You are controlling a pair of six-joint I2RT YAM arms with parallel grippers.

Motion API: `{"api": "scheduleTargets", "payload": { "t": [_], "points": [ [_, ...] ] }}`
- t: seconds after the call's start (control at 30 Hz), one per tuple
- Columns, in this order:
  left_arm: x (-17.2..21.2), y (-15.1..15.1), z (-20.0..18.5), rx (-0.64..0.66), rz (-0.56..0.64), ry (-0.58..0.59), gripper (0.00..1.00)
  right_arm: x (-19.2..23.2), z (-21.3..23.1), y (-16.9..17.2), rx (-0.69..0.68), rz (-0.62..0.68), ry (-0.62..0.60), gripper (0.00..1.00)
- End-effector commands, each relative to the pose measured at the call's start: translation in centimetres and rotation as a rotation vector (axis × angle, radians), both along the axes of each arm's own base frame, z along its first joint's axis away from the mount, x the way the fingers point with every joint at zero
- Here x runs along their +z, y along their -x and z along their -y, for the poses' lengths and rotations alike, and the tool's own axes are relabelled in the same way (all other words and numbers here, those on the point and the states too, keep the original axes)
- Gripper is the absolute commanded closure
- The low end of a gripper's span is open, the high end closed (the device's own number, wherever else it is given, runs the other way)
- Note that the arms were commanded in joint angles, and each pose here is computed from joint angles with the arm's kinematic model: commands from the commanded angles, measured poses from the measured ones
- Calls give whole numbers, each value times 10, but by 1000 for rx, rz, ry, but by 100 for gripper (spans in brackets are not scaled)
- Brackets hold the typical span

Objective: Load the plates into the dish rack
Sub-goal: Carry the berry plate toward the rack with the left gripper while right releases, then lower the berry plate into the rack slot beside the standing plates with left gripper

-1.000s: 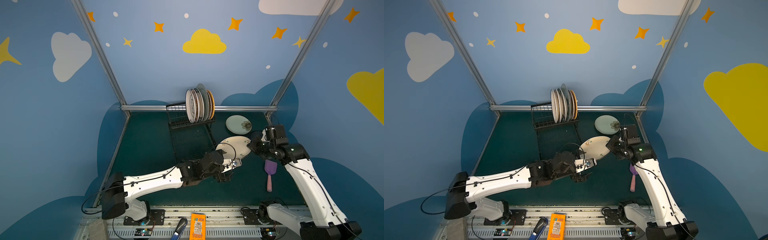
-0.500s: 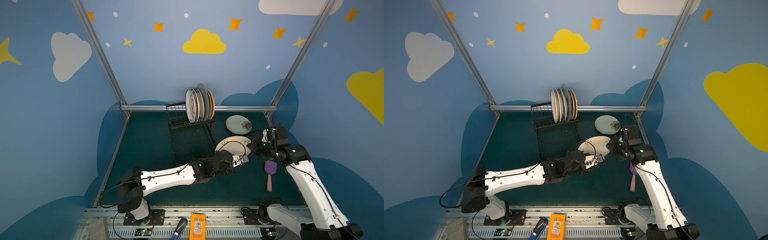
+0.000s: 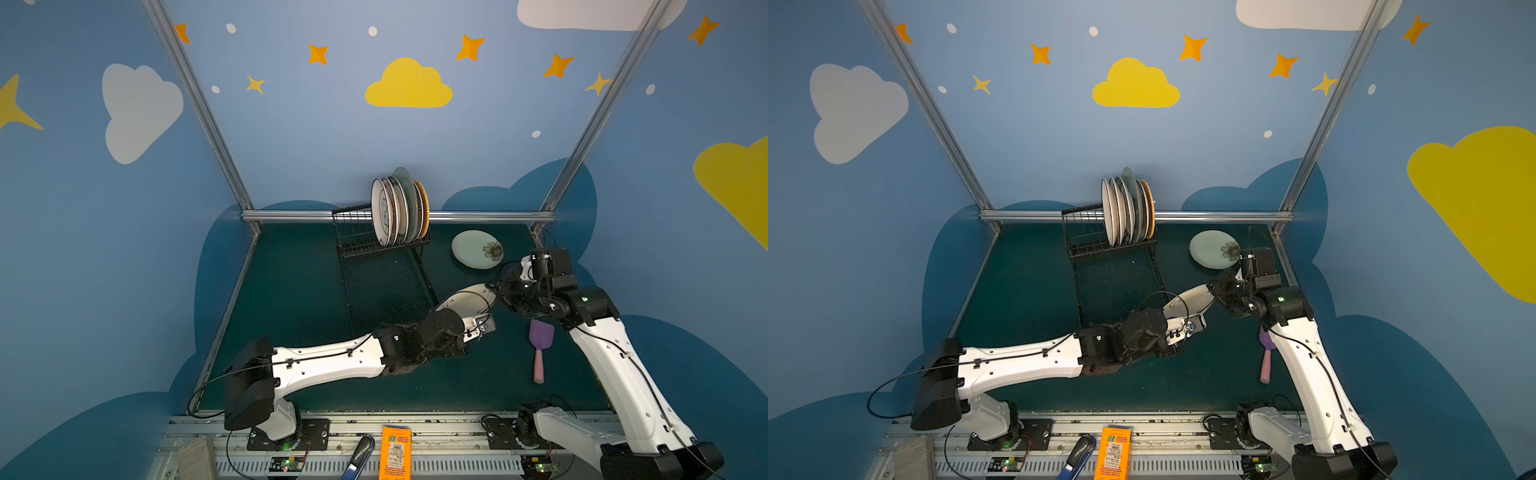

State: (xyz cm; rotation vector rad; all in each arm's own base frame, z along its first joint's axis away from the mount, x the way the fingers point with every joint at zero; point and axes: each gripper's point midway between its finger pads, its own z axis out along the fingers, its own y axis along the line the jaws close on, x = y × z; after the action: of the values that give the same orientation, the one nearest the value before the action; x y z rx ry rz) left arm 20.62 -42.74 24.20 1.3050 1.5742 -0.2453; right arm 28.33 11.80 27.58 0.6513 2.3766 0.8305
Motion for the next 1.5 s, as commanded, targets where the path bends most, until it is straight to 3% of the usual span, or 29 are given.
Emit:
{"api": "scheduleTargets", "payload": {
  "t": [0.0,0.07,0.13,0.43,0.7,0.83,1.03,1.13,1.3,1.47],
  "points": [
    [41,9,-10,-2,-43,155,96,57,-21,-18,111,239,-66,25],
    [45,17,-21,-10,-73,169,96,66,-23,-27,111,290,-69,13],
    [49,23,-32,-5,-105,191,96,75,-26,-35,129,324,-62,11],
    [76,49,-97,59,-257,375,96,88,-24,-56,135,458,-18,11],
    [154,50,-171,229,-322,701,96,54,-27,-38,205,552,21,10],
    [197,37,-209,385,-325,856,96,27,-48,-22,340,637,0,10],
    [258,6,-237,599,-201,973,96,-7,-92,8,538,709,11,10],
    [283,-18,-250,714,-160,1033,96,-28,-109,23,604,761,99,10],
    [293,-76,-259,826,-221,1096,96,-39,-119,27,632,776,189,11],
    [292,-131,-248,826,-291,1125,96,-56,-117,19,614,725,222,10]
  ]
}}
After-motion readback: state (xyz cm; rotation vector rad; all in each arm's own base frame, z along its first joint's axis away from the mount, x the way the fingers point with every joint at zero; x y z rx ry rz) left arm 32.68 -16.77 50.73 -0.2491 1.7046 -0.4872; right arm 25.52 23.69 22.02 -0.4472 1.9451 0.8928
